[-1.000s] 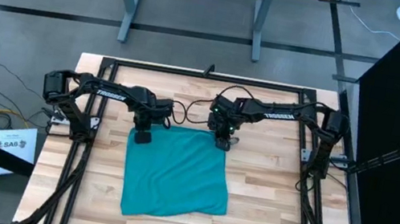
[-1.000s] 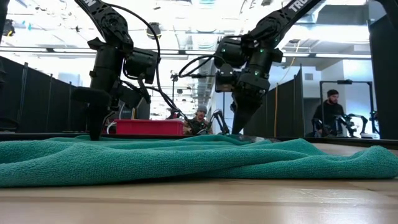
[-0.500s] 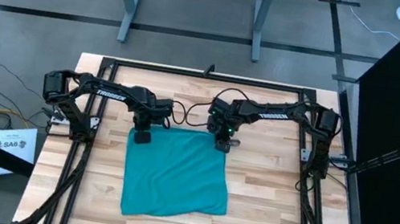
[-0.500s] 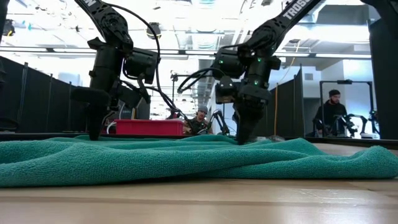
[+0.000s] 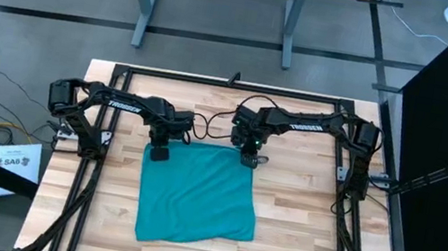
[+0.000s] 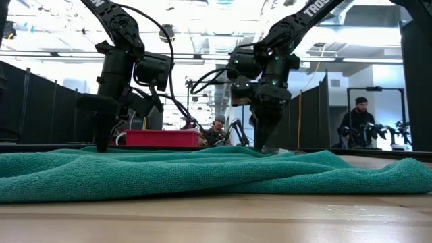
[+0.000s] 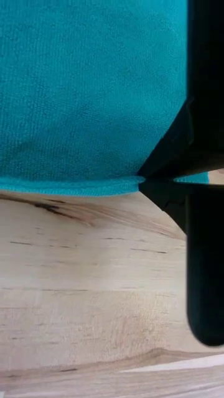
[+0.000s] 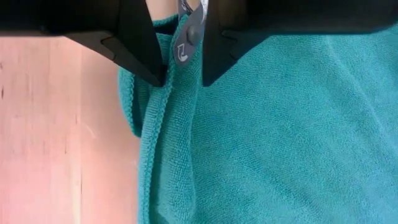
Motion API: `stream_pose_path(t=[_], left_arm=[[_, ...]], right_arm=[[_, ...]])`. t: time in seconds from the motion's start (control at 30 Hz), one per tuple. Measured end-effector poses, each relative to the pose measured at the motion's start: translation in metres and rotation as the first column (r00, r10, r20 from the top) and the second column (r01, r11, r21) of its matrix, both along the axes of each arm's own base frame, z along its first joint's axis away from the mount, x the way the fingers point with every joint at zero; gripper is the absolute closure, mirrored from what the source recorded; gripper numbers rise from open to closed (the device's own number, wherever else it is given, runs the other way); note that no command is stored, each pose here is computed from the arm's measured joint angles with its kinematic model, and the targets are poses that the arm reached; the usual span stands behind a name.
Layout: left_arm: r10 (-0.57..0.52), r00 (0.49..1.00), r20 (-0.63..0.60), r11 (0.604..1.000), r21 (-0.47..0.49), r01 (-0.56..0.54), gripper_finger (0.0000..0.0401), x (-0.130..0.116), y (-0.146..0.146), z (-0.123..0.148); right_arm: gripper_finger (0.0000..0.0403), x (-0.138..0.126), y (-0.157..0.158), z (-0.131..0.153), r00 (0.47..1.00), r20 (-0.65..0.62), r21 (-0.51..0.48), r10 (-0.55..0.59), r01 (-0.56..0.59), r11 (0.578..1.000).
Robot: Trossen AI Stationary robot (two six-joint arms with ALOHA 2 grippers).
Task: Roll towel
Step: Roll the blue towel
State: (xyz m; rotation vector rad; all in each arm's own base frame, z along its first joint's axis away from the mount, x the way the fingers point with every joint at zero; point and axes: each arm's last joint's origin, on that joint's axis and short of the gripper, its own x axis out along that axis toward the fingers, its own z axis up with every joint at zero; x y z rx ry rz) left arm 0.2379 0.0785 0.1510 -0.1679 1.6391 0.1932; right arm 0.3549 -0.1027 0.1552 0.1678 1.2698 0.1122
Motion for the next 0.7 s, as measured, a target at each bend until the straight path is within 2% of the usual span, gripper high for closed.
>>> stream_pose_path(t=[0.17, 0.43, 0.7], left_arm=[[0.000, 1.000, 0.000, 1.000, 0.000, 0.000, 0.0401, 0.000, 0.000, 0.000], [-0.002, 1.000, -0.010, 1.000, 0.007, 0.002, 0.0401, -0.002, 0.000, 0.004], [0.019, 0.997, 0.071, 0.999, 0.042, -0.022, 0.0401, -0.005, -0.010, 0.049]], right_arm=[[0.0393, -0.001, -0.003, 0.000, 1.000, 0.004, -0.003, 0.002, -0.002, 1.000], [0.0402, -0.004, -0.004, 0.010, 1.000, 0.016, -0.008, -0.002, 0.003, 1.000], [0.0403, -0.020, 0.001, 0.055, 0.995, 0.092, -0.021, -0.035, 0.037, 0.999]])
